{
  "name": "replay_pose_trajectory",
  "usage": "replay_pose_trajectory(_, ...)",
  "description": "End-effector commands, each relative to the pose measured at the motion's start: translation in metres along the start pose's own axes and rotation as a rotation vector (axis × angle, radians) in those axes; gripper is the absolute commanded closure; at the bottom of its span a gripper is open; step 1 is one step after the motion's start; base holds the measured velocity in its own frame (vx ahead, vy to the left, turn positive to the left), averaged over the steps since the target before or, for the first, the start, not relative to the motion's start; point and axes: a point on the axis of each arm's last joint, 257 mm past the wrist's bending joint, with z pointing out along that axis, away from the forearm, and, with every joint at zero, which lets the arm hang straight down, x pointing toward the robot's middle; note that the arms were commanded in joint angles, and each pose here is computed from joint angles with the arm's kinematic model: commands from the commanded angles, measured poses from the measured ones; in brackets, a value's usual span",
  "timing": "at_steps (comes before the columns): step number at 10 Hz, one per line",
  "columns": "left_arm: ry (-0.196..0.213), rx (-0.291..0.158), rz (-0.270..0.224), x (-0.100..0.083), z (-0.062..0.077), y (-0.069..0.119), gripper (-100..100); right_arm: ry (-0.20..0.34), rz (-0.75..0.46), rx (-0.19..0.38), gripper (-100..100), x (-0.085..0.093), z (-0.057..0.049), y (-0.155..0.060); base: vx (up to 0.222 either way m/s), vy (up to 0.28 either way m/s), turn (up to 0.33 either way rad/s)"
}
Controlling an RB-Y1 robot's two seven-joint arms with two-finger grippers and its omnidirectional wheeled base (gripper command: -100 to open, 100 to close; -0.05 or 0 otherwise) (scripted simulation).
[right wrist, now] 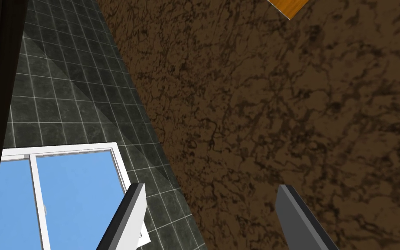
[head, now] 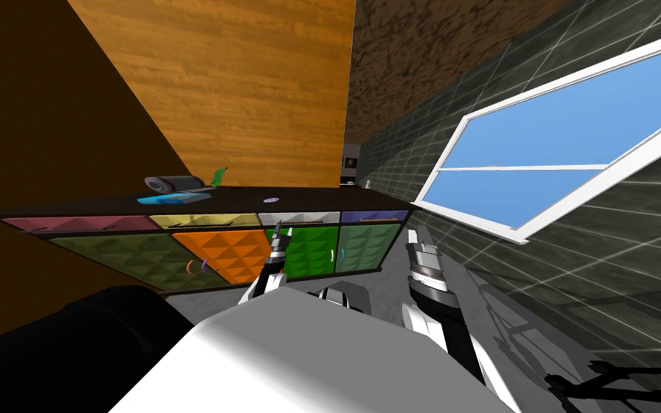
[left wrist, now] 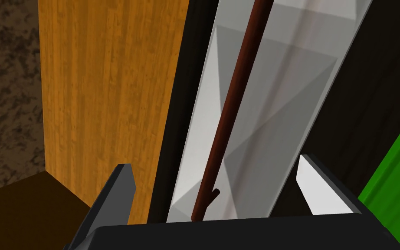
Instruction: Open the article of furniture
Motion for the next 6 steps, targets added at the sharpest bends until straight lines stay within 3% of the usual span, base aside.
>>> replay_pose_trajectory(1,0.001,-0.008,-0.004,-0.0021,0.007,-0.006,-100,0.0,0.0,0.0,0,0.0,0.0,0.0,-0.004,0.04,0.024)
replay_pose_trajectory(3,-0.048,-0.017,-0.039,-0.0021,0.0034,0.0,-100,0.0,0.0,0.0,0,0.0,0.0,0.0,-0.002,0.033,0.012)
replay_pose_trajectory(6,-0.038,-0.017,-0.034,-0.0026,0.0128,-0.0073,-100,0.0,0.0,0.0,0,0.0,0.0,0.0,0.027,0.006,0.008)
